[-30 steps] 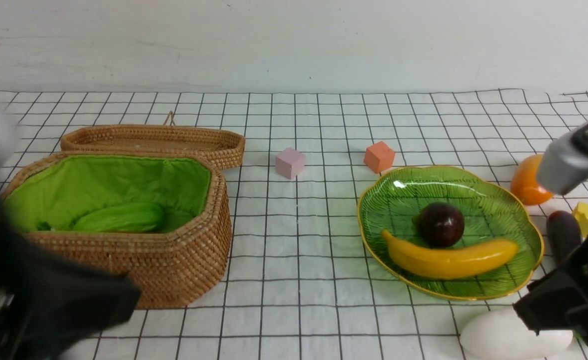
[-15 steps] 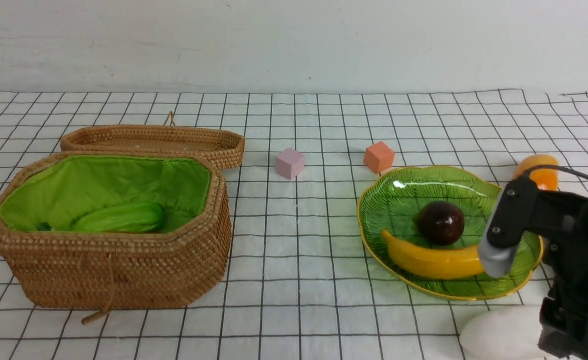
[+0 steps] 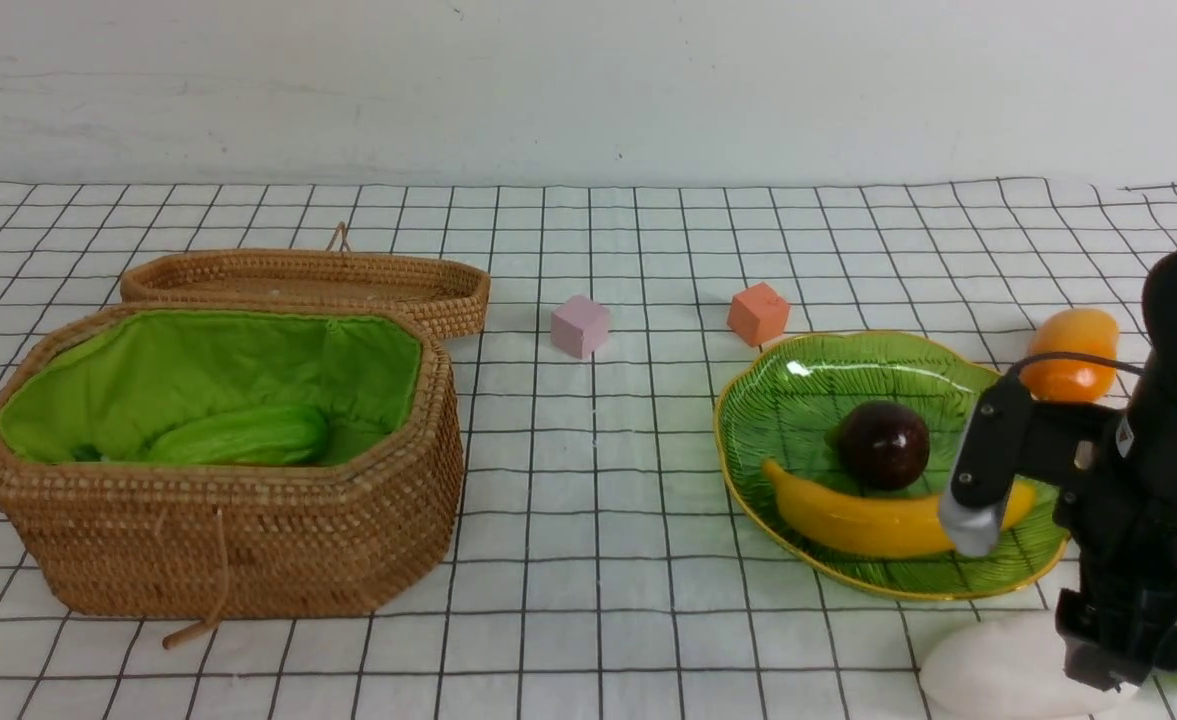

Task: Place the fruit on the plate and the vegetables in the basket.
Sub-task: Take a daikon with your right arm and place it on the basket on the left.

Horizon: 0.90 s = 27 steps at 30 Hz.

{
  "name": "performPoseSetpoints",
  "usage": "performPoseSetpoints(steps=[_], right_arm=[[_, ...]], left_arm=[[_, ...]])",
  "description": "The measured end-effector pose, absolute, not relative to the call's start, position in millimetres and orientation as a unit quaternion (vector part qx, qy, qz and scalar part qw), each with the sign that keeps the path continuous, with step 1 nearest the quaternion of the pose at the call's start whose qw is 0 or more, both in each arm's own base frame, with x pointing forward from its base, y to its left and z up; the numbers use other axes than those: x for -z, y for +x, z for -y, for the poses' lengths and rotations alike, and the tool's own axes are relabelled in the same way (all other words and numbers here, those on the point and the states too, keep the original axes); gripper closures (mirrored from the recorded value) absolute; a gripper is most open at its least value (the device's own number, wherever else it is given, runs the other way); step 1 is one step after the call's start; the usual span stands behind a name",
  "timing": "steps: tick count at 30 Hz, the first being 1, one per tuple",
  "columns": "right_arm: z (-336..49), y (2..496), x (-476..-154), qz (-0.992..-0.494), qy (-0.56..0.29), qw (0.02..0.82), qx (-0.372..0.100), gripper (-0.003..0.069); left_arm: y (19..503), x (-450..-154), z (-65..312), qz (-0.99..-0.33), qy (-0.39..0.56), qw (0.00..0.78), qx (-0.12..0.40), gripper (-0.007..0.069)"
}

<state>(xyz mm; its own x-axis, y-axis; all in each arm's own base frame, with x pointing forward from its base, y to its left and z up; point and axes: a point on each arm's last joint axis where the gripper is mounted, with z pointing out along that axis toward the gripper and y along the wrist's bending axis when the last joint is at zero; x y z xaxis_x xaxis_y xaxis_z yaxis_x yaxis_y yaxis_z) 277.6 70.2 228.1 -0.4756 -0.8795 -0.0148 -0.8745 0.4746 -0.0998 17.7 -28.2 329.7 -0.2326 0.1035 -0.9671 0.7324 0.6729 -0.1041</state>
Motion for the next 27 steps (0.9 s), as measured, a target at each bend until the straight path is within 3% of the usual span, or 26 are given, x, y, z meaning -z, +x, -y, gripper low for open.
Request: performPoseSetpoints(steps=[9, 15, 27], right_arm=[[-75.0, 291.4, -191.4, -0.86, -0.51, 0.009, 0.01, 0.0067], [-68.9, 268.4, -154.8, -0.856, -0.515, -0.042, -0.004, 0.0067], [-67.3, 259.2, -152.6, -0.858, -0.514, 0.001, 0.0, 0.0134]], left_arm=[[17.3, -329.5, 28.5, -0.732, 0.286, 0.547, 0.289, 0.0638], [16.4, -330.0, 29.4, -0.731, 0.283, 0.544, 0.3, 0.0638], [16.3, -329.9, 29.6, -0.731, 0.283, 0.543, 0.301, 0.0638]])
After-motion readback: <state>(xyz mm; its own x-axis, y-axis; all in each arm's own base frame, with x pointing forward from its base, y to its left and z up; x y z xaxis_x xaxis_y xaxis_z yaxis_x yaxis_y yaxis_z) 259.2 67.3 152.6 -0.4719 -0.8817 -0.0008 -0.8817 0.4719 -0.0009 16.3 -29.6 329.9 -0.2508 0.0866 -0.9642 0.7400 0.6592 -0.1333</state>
